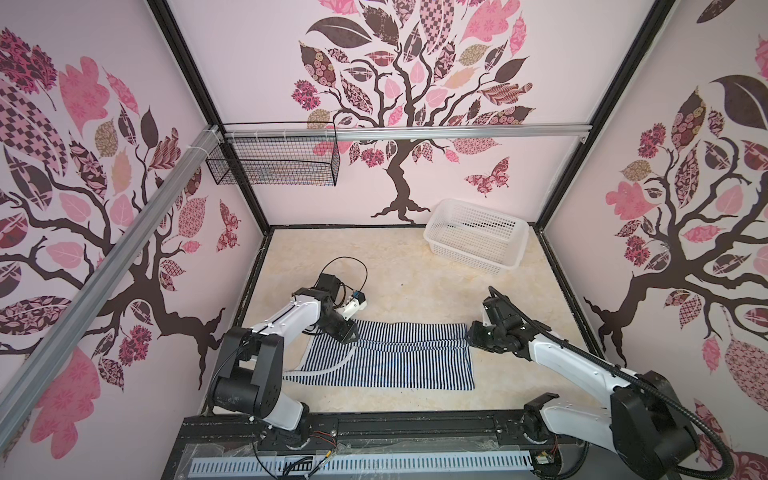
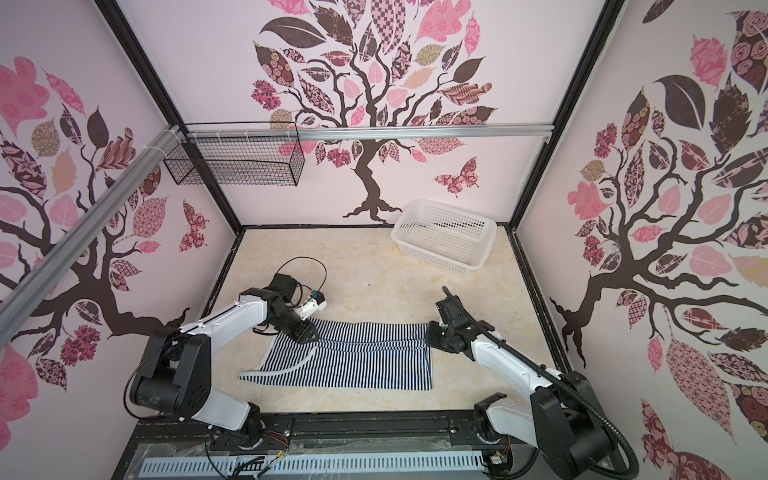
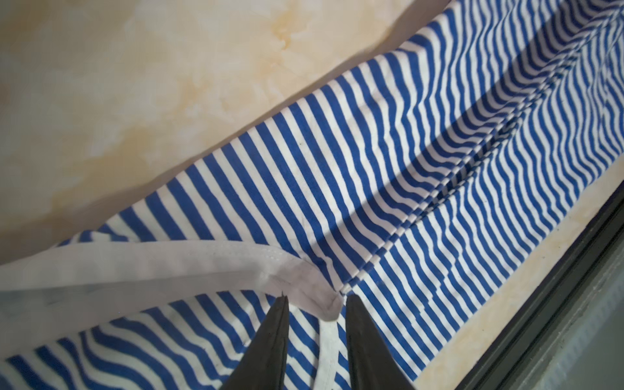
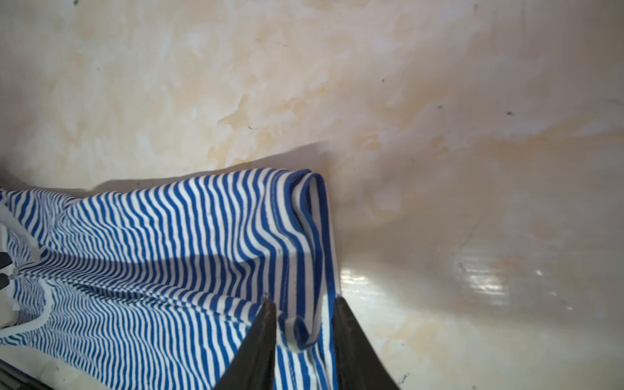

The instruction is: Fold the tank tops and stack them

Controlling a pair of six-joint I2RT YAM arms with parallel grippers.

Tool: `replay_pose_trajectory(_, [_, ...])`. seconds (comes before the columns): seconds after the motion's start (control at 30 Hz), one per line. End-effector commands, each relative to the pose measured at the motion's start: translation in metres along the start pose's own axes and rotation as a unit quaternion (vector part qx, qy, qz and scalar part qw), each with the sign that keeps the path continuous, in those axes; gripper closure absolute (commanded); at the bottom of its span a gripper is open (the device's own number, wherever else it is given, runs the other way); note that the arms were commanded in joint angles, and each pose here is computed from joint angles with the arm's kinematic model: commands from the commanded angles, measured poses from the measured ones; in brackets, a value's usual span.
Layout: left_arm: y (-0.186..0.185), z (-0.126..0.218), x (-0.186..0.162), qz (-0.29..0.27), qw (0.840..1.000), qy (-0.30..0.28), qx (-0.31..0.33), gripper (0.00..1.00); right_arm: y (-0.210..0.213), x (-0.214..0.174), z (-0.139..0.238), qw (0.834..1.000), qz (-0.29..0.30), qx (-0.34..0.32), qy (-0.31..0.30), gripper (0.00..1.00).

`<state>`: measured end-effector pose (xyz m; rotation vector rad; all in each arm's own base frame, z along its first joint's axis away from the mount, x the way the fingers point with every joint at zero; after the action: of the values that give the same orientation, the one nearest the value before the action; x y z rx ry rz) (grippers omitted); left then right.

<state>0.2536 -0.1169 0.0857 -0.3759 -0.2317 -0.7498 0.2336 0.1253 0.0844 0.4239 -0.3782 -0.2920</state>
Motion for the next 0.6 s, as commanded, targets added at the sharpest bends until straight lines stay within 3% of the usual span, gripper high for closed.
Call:
replay_pose_trajectory(0.0, [-0.002,0.019,0.021,-0.015,0.999,-0.039,0.006,0.67,0.022,0.011,0.013,1.000,0.009,0.015,-0.017,0.68])
replay_pose_trajectory(0.23, [-0.007,0.014,0.040,-0.002,0.999,-0.042,-0.035,0.68,0.037,0.017,0.008,0.999,0.010,0.028,-0.011,0.72])
replay_pose_trajectory(0.57, [-0.026,-0.031,0.015,-0.042,0.998,0.036,-0.030,0.69,0.041,-0.008,-0.010,0.999,0.023,0.022,0.027,0.74])
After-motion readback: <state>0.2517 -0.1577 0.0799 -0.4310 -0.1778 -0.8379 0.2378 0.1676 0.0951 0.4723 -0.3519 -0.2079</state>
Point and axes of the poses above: each gripper's point midway between its finger pads, its own z axis back along the fingers, its own y axis along the line the jaws close on, x = y × z, the point moved 3 cm from there along z, back along the fingers, and after that the axes turned 5 degrees about -z, right-handed, at the moved point
